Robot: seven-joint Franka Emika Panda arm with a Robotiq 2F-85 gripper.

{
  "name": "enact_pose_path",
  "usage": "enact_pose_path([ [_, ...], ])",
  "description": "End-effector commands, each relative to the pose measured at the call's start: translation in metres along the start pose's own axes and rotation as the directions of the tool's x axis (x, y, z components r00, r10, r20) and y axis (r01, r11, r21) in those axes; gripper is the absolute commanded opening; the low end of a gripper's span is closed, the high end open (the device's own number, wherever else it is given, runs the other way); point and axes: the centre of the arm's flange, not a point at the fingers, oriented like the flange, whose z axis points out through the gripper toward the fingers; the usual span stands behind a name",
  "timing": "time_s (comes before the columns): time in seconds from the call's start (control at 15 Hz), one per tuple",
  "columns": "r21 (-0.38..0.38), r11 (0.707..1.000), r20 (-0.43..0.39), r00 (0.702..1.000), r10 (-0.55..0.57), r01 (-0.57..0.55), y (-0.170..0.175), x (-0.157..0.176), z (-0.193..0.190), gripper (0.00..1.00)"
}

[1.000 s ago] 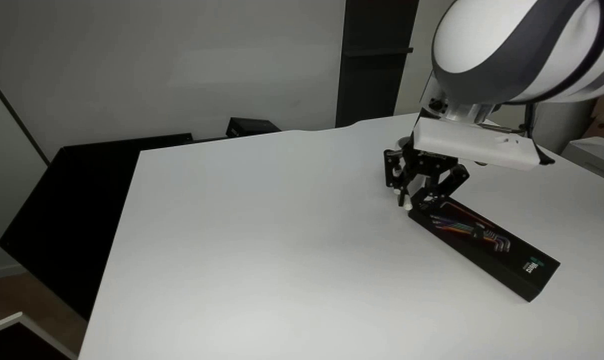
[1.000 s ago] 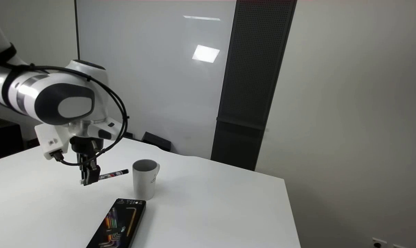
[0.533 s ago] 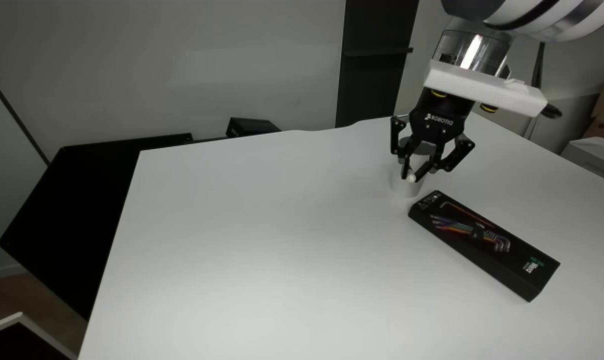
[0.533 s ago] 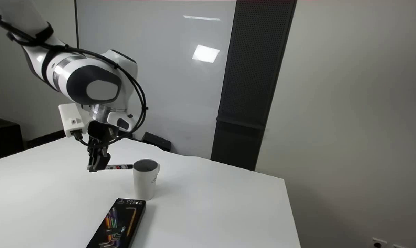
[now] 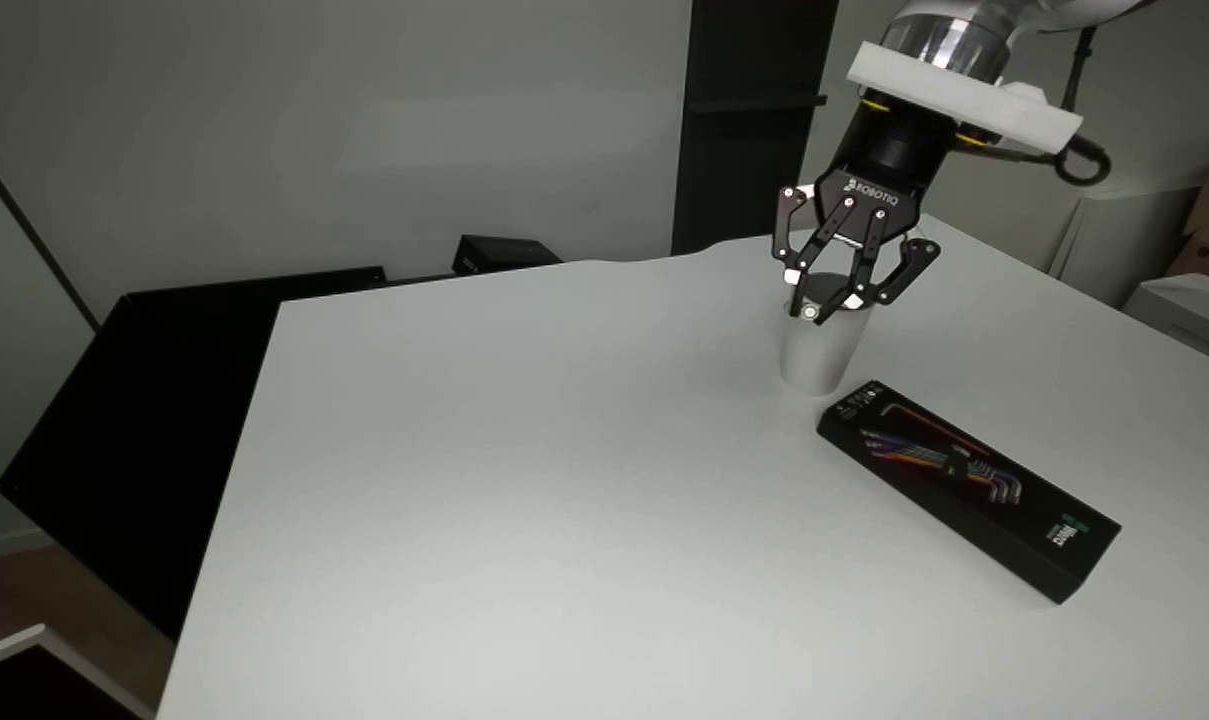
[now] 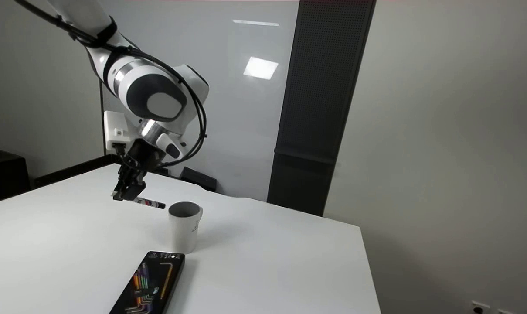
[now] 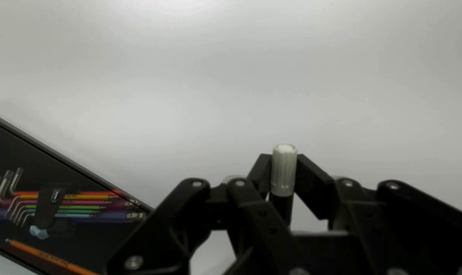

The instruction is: Put the marker in the mug

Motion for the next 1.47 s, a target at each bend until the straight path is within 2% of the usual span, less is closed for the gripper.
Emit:
enact_pose_path([
  [0.0,0.059,0.996,0.069,0.996,0.061,-0.065,-0.019,0.024,-0.024,0.08],
  [0.4,0.102,0.984,0.169,0.977,0.13,-0.149,-0.027,0.039,-0.053,0.08],
  [0.67,0.1,0.971,0.221,0.957,0.19,-0.216,-0.024,0.048,-0.069,0.08],
  [1.13,0.088,0.938,0.252,0.919,0.304,-0.335,0.016,0.082,-0.078,0.08],
  [1.4,0.091,0.916,0.291,0.89,0.351,-0.391,0.041,0.097,-0.069,0.08],
])
